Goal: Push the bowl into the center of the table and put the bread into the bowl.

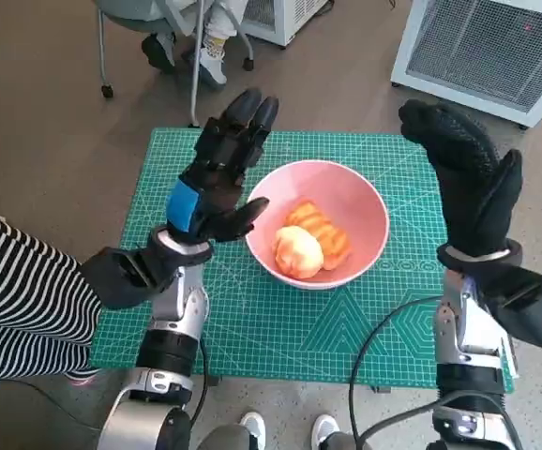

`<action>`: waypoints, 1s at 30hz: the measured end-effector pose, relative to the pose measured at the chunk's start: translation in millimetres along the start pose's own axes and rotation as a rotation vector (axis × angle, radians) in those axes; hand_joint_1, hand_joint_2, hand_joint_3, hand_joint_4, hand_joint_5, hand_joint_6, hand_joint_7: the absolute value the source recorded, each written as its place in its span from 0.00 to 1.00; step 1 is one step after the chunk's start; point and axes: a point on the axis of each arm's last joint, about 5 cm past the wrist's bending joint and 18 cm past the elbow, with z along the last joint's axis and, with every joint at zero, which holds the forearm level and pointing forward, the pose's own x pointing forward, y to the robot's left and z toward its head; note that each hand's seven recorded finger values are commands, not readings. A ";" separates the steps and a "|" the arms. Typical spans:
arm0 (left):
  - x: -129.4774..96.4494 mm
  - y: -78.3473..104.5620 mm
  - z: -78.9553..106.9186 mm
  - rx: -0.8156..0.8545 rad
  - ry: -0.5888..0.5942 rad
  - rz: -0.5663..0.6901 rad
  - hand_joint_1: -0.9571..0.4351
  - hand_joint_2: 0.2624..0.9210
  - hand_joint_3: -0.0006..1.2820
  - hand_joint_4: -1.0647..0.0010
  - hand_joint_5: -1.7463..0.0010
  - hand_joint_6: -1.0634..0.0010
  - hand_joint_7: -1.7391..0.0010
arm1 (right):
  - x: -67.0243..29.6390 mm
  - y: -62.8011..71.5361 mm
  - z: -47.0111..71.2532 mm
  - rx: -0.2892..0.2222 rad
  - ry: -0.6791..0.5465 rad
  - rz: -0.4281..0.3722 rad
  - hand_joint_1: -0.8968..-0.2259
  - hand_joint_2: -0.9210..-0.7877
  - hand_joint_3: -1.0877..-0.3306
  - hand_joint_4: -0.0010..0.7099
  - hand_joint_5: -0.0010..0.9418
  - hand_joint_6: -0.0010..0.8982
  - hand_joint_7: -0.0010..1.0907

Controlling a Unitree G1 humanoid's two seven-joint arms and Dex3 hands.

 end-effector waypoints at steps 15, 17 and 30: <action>-2.0 -1.2 -0.2 0.026 0.008 0.004 0.28 1.00 0.32 1.00 1.00 1.00 0.96 | -0.4 0.0 -0.9 0.002 0.010 -0.004 0.33 0.00 0.55 0.27 0.00 0.13 0.38; -2.0 -1.2 -0.1 0.029 0.007 0.004 0.29 1.00 0.32 1.00 1.00 1.00 0.97 | -0.5 0.0 -1.1 0.003 0.011 -0.006 0.33 0.00 0.55 0.27 0.00 0.13 0.38; -4.0 -1.7 0.0 0.041 -0.001 0.030 0.31 1.00 0.34 1.00 1.00 1.00 0.99 | 0.8 2.9 0.2 -0.006 0.012 -0.011 0.33 0.00 0.55 0.26 0.00 0.14 0.38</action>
